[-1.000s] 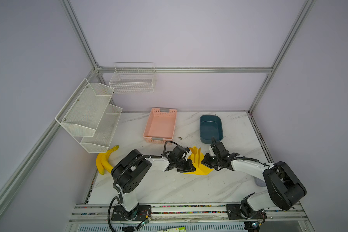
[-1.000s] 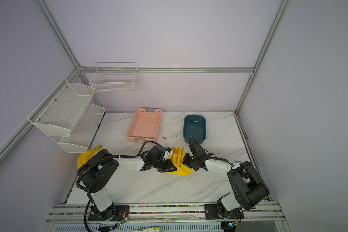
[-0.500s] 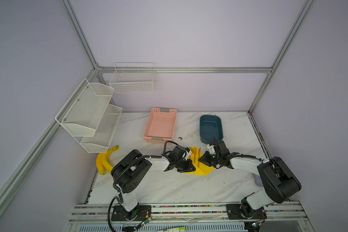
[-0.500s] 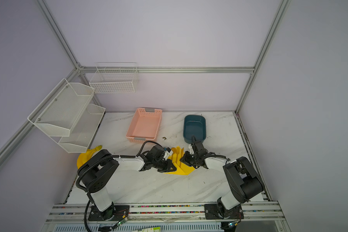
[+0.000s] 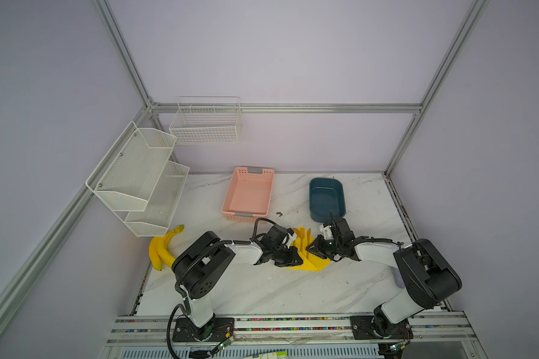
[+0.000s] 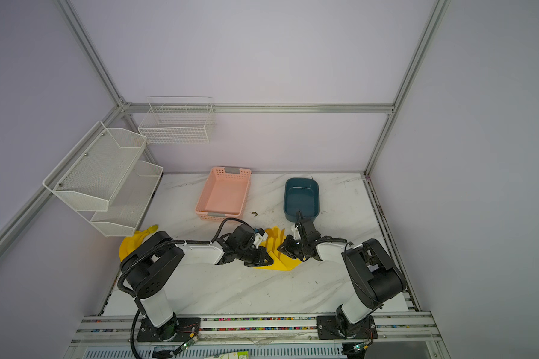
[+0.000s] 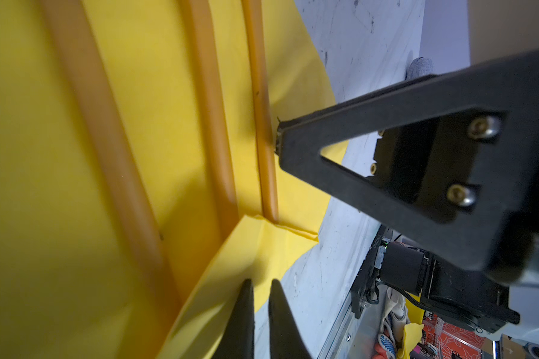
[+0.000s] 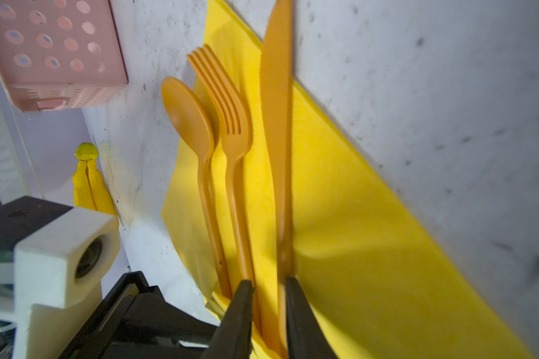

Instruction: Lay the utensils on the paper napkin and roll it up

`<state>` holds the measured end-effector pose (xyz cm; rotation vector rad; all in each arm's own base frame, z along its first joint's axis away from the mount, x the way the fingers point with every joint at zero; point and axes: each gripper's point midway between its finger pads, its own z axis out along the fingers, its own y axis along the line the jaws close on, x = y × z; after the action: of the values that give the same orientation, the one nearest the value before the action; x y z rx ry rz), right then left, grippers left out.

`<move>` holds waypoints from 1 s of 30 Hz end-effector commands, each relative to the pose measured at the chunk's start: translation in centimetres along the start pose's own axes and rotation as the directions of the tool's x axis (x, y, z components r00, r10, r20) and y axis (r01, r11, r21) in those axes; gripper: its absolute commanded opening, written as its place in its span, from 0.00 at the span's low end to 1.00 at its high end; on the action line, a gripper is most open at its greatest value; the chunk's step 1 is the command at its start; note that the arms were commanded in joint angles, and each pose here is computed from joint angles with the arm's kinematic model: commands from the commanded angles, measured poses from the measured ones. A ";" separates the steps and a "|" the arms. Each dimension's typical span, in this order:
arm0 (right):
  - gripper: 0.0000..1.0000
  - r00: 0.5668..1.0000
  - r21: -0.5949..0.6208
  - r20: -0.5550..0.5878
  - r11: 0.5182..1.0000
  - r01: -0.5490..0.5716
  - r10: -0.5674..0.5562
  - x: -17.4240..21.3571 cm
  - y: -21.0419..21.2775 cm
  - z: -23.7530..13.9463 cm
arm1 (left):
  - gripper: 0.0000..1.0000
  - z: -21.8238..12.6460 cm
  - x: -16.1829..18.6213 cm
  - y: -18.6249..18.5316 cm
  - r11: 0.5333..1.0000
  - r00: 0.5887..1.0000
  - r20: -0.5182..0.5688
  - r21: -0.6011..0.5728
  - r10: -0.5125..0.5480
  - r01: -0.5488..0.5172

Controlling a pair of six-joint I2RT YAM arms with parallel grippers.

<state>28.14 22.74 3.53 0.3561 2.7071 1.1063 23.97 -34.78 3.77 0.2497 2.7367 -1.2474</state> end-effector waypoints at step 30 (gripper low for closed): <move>0.23 0.999 -0.039 -0.041 0.999 -0.018 0.016 0.5 -0.6 0.9 | 0.12 -0.4 -1.8 -2.4 0.998 0.998 0.043 0.055 0.041 -0.043</move>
<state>28.17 23.31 3.05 0.3389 2.7087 1.1722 23.99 -34.80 3.79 0.2492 2.7354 -1.2484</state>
